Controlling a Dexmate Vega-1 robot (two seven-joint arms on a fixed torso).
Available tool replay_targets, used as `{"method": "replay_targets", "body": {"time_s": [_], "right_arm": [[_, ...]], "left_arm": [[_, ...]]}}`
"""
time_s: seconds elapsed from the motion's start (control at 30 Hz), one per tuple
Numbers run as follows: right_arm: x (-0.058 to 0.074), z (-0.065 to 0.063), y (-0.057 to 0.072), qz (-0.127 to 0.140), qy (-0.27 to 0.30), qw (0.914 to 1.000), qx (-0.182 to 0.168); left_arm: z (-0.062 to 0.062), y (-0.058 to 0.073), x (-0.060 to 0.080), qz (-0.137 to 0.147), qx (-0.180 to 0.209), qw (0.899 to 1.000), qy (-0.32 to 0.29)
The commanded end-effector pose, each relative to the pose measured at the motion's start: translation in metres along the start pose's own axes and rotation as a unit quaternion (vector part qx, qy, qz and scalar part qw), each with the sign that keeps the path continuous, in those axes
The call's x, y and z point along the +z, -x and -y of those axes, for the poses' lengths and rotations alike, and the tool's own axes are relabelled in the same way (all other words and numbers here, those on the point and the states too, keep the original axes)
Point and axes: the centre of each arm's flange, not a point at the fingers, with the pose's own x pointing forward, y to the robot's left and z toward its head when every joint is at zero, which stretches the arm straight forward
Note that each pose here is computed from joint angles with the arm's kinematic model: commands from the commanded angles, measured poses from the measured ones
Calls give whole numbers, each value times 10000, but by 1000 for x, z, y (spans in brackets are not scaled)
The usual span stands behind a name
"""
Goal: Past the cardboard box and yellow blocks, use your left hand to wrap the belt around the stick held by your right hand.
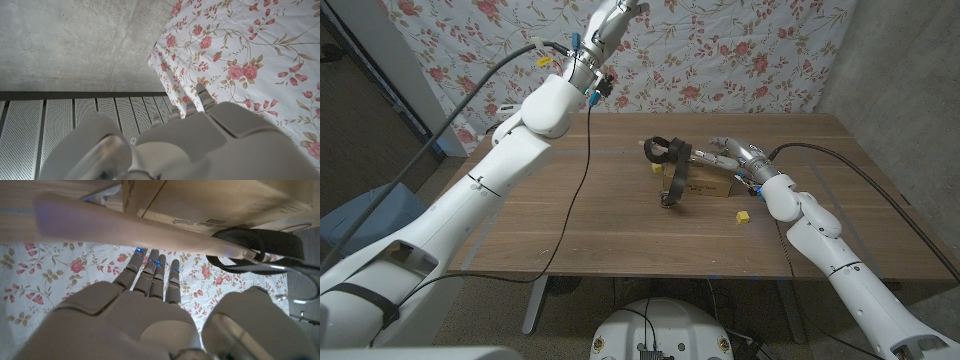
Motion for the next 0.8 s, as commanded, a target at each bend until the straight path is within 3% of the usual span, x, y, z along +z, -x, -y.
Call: {"method": "replay_targets", "body": {"time_s": [0.03,0.43,0.7,0.8], "right_arm": [[-5,17,-3,318,-2382,9704,-230],[6,22,-23,763,-3583,9305,-28],[20,33,-30,1059,-4094,9061,-139],[25,37,-30,1126,-4178,9011,-266]], "left_arm": [[-4,6,-2,1,-5,10000,54],[-16,18,-7,-37,66,9999,126],[-26,29,-17,-99,57,9995,289],[-31,33,-20,-117,55,9994,331]]}}
